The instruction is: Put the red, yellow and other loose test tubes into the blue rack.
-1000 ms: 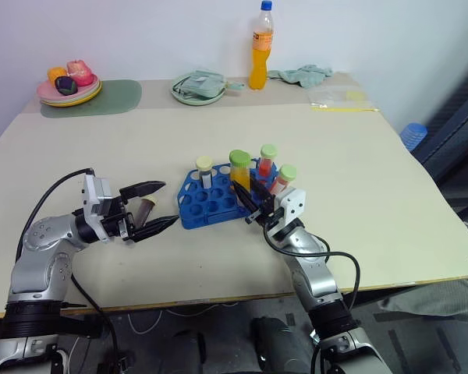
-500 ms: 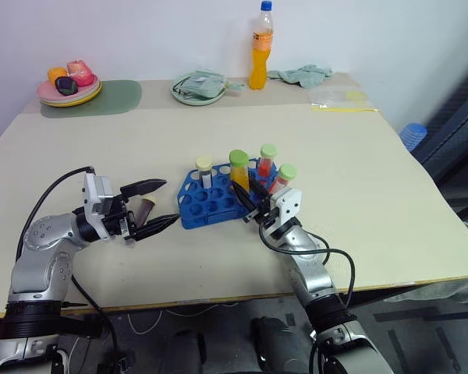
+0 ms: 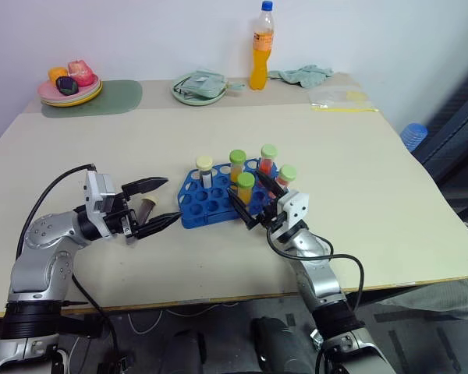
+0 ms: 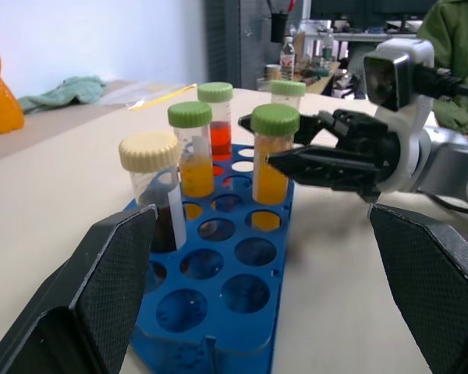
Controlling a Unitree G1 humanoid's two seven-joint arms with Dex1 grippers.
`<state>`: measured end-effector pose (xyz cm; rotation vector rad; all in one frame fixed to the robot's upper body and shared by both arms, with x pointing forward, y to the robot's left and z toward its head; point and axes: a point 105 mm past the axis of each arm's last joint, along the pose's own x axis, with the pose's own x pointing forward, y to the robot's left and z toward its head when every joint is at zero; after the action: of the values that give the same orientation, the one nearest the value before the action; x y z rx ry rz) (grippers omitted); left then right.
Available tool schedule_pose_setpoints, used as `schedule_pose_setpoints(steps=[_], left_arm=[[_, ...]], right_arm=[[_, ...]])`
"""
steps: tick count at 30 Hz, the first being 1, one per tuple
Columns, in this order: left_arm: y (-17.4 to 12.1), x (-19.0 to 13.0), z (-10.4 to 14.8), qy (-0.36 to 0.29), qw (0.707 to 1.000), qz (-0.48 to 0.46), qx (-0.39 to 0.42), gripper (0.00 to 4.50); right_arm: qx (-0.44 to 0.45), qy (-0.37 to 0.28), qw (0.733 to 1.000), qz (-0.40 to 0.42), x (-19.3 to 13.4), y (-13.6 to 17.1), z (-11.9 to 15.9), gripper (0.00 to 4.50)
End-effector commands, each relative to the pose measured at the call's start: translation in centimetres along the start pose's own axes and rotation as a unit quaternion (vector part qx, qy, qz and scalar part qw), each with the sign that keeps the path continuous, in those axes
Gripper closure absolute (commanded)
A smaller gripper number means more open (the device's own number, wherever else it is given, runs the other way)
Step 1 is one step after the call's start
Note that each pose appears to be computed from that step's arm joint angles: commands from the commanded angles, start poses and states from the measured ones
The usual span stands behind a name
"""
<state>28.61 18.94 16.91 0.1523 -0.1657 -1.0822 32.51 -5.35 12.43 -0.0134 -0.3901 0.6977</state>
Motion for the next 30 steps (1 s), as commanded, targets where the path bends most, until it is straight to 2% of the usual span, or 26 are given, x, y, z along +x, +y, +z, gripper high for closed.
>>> schedule_pose_setpoints(steps=[1, 7, 10, 12, 14, 15, 17, 18, 21, 26, 30], left_arm=[[-0.2, 0.3, 1.2, -0.01, 1.0, -0.006, 0.019, 0.0], [-0.2, 0.3, 1.2, -0.008, 1.0, 0.0, 0.018, 0.0], [-0.1, 0.3, 1.0, 0.007, 1.0, 0.006, 0.017, 0.0], [-0.1, 0.3, 0.7, 0.027, 1.0, 0.008, 0.003, 0.0], [0.4, -0.1, -0.5, 0.113, 0.993, 0.016, -0.021, 0.0], [1.1, -0.5, -1.0, 0.156, 0.987, 0.041, -0.023, 0.0], [2.6, -1.3, -1.2, 0.201, 0.975, 0.092, -0.027, 0.0], [3.2, -1.6, -1.1, 0.213, 0.97, 0.115, -0.031, 0.0], [4.4, -2.5, -0.4, 0.23, 0.947, 0.191, -0.117, 0.0], [4.6, -4.2, 0.0, 0.295, 0.914, 0.218, -0.173, 0.0], [5.3, -5.4, -0.7, 0.323, 0.876, 0.233, -0.273, 0.0]], right_arm=[[-0.026, -0.008, 0.999, 0.021, -1.7, -0.4, 2.4, 0.06], [-0.047, 0.025, 0.998, 0.04, -5.1, -1.9, 5.0, 0.06], [-0.059, 0.043, 0.995, 0.072, -6.4, -2.8, 7.3, 0.06], [-0.058, 0.054, 0.992, 0.093, -6.9, -3.2, 8.5, 0.06], [-0.045, 0.082, 0.986, 0.135, -7.4, -4.0, 10.1, 0.06], [-0.041, 0.097, 0.981, 0.16, -7.7, -4.1, 10.8, 0.06], [-0.044, 0.118, 0.973, 0.193, -7.9, -4.1, 11.6, 0.06], [-0.048, 0.125, 0.97, 0.204, -7.9, -4.1, 11.8, 0.06], [-0.055, 0.13, 0.967, 0.213, -7.7, -4.4, 12.0, 0.06], [-0.05, 0.118, 0.969, 0.212, -6.9, -4.2, 11.5, 0.06], [-0.053, 0.114, 0.968, 0.219, -6.5, -4.0, 10.8, 0.06]])
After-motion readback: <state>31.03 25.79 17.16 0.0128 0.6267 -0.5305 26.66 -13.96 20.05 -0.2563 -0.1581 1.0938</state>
